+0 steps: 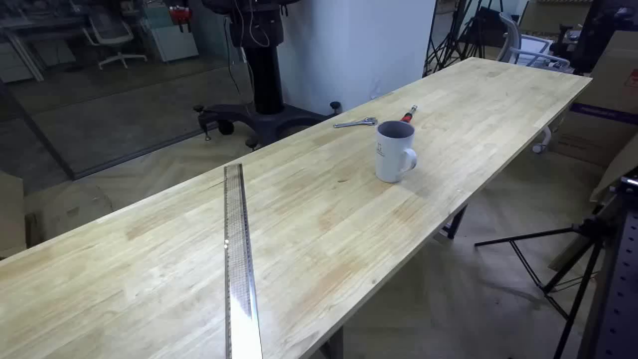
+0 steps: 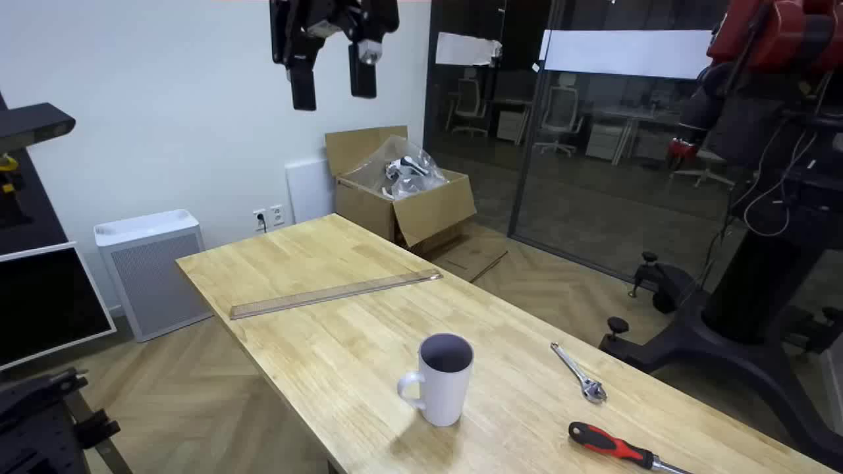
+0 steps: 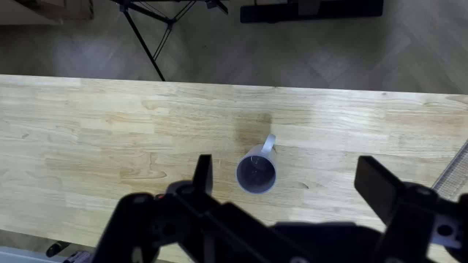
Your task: Move the cup backwards to the center of the table
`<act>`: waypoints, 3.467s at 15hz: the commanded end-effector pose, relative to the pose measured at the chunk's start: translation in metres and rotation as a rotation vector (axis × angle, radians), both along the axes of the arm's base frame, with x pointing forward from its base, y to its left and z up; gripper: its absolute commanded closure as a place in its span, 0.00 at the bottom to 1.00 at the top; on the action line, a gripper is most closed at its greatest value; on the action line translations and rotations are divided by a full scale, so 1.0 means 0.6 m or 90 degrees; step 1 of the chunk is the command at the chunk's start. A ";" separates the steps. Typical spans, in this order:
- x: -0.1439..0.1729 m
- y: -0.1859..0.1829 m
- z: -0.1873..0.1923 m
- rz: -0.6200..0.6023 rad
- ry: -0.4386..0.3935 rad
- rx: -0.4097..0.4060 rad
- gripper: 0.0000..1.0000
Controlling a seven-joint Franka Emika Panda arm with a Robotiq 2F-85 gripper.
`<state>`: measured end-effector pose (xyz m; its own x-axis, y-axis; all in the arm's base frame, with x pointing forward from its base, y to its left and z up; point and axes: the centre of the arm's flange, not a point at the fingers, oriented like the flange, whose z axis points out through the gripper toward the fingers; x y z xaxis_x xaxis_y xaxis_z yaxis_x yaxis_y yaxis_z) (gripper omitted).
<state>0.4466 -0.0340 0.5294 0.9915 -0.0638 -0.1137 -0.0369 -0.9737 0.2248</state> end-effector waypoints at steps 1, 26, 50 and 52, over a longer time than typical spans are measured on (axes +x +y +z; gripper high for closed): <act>0.000 0.000 0.000 0.000 -0.001 0.000 0.00; 0.088 -0.133 -0.145 -0.183 -0.142 0.055 0.00; 0.114 -0.154 -0.272 0.105 0.011 0.086 0.00; 0.134 -0.157 -0.288 0.102 -0.003 0.099 0.00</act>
